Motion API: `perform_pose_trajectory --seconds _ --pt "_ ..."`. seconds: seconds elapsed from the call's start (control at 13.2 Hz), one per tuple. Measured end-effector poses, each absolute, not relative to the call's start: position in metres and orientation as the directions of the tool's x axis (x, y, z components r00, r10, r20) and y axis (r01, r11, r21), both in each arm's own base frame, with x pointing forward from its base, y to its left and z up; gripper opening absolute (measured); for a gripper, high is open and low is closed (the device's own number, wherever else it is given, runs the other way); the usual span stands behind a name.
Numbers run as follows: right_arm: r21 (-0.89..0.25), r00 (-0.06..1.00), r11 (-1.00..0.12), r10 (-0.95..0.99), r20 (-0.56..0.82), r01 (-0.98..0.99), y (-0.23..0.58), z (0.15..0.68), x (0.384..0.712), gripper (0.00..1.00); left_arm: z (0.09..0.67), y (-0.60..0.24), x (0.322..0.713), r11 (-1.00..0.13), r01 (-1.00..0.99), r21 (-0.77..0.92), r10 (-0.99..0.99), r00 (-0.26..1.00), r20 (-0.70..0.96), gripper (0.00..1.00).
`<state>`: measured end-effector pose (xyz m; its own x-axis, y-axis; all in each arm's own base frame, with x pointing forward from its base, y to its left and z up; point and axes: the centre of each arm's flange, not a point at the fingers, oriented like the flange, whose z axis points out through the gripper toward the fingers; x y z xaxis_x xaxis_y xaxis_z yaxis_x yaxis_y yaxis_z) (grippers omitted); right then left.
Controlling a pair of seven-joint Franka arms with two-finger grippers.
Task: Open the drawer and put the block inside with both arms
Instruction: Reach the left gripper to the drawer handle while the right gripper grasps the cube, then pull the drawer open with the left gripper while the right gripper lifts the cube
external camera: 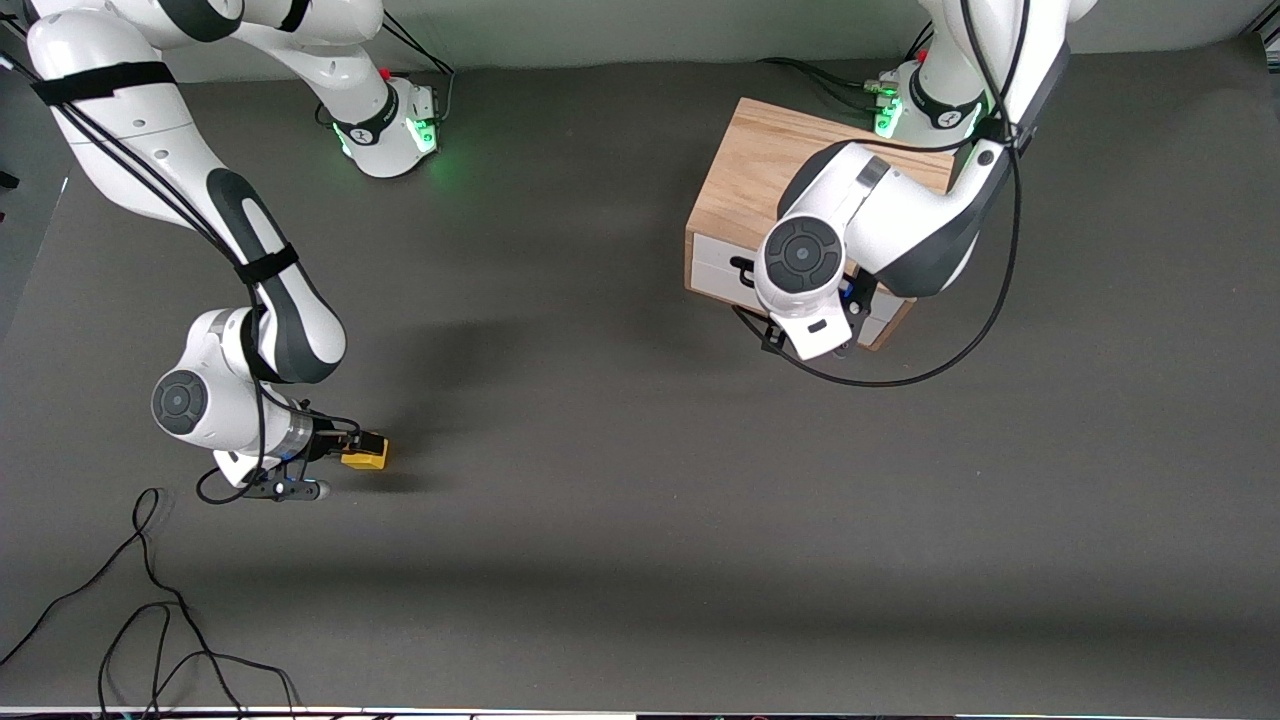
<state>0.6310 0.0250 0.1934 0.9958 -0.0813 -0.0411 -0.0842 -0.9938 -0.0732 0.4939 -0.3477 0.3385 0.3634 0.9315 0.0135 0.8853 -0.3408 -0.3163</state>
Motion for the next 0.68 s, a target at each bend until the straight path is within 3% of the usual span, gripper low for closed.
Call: perform_pose_trajectory --seconds 0.3,0.38,0.53,0.61,0.68 --pt "-0.076 0.994 -0.992 -0.102 -0.024 -0.104 0.059 0.186 0.631 0.98 0.314 -0.346 0.492 -0.347 0.875 -0.336 0.926 0.377 0.026 1.0" --pt "-0.076 0.994 -0.992 -0.104 -0.026 -0.105 0.059 0.185 0.631 0.93 0.306 -0.347 0.492 -0.349 0.874 -0.338 0.925 0.378 0.023 1.0" --pt "-0.073 0.993 -0.991 -0.112 -0.026 -0.114 0.053 0.184 0.631 0.64 0.294 -0.348 0.494 -0.351 0.873 -0.339 0.925 0.379 0.016 1.0" --pt "-0.073 0.993 -0.991 -0.115 -0.025 -0.116 0.051 0.184 0.631 0.56 0.291 -0.348 0.495 -0.353 0.873 -0.336 0.925 0.38 0.016 1.0" --pt "-0.072 0.993 -0.991 -0.115 -0.025 -0.116 0.051 0.184 0.632 0.56 0.288 -0.348 0.496 -0.355 0.873 -0.334 0.923 0.383 0.019 1.0"
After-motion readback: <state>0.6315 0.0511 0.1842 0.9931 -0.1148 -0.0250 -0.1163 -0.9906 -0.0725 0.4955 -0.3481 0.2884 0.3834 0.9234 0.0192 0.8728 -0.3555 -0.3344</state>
